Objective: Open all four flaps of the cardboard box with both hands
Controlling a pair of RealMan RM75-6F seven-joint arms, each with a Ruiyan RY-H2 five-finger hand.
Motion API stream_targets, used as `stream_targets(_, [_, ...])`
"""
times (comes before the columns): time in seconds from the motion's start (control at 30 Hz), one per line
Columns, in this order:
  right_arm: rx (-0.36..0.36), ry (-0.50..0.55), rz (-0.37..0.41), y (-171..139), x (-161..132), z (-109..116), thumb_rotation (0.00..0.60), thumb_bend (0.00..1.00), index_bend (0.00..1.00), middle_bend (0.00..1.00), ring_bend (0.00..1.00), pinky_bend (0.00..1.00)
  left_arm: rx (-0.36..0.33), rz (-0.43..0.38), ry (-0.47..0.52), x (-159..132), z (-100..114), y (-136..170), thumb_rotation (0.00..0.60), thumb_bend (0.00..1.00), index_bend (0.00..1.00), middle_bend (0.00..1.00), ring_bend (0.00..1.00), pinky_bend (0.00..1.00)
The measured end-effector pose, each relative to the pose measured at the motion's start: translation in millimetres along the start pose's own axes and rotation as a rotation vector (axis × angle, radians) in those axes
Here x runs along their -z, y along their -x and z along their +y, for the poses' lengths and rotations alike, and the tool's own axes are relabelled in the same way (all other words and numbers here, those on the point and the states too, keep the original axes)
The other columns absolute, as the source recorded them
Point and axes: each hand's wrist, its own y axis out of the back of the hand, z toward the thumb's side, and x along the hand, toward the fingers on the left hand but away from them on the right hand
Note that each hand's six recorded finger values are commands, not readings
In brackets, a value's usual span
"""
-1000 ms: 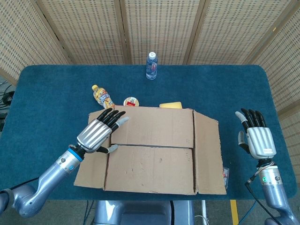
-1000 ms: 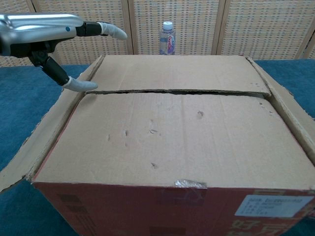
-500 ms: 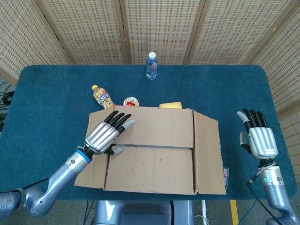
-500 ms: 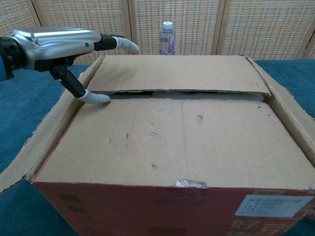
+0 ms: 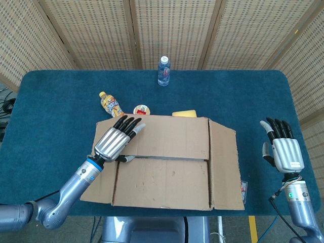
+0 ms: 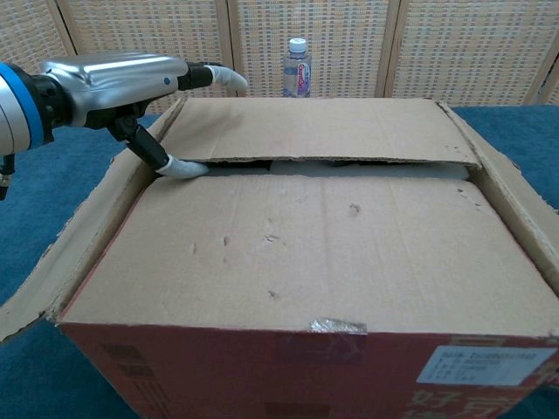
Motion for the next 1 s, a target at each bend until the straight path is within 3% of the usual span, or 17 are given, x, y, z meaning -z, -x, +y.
stream_targets(0.33, [0.001, 0.002, 0.002, 0, 0, 0, 0.600, 0.72, 0.12, 0.08, 0.00, 0.01, -0.074, 0.008, 0.034, 4, 12, -1, 0.472, 0.28, 0.00, 0.00, 0.00, 0.00])
stream_targets(0.63, [-0.003, 0.002, 0.004, 2, -2, -1, 0.600, 0.72, 0.12, 0.08, 0.00, 0.01, -0.197, 0.029, 0.070, 19, 45, -4, 0.472, 0.28, 0.00, 0.00, 0.00, 0.00])
stream_targets(1.0, [-0.009, -0.001, 0.005, 0, -4, 1, 0.600, 0.72, 0.12, 0.08, 0.00, 0.01, -0.290, 0.088, 0.018, 47, 83, -39, 0.470, 0.28, 0.00, 0.00, 0.00, 0.00])
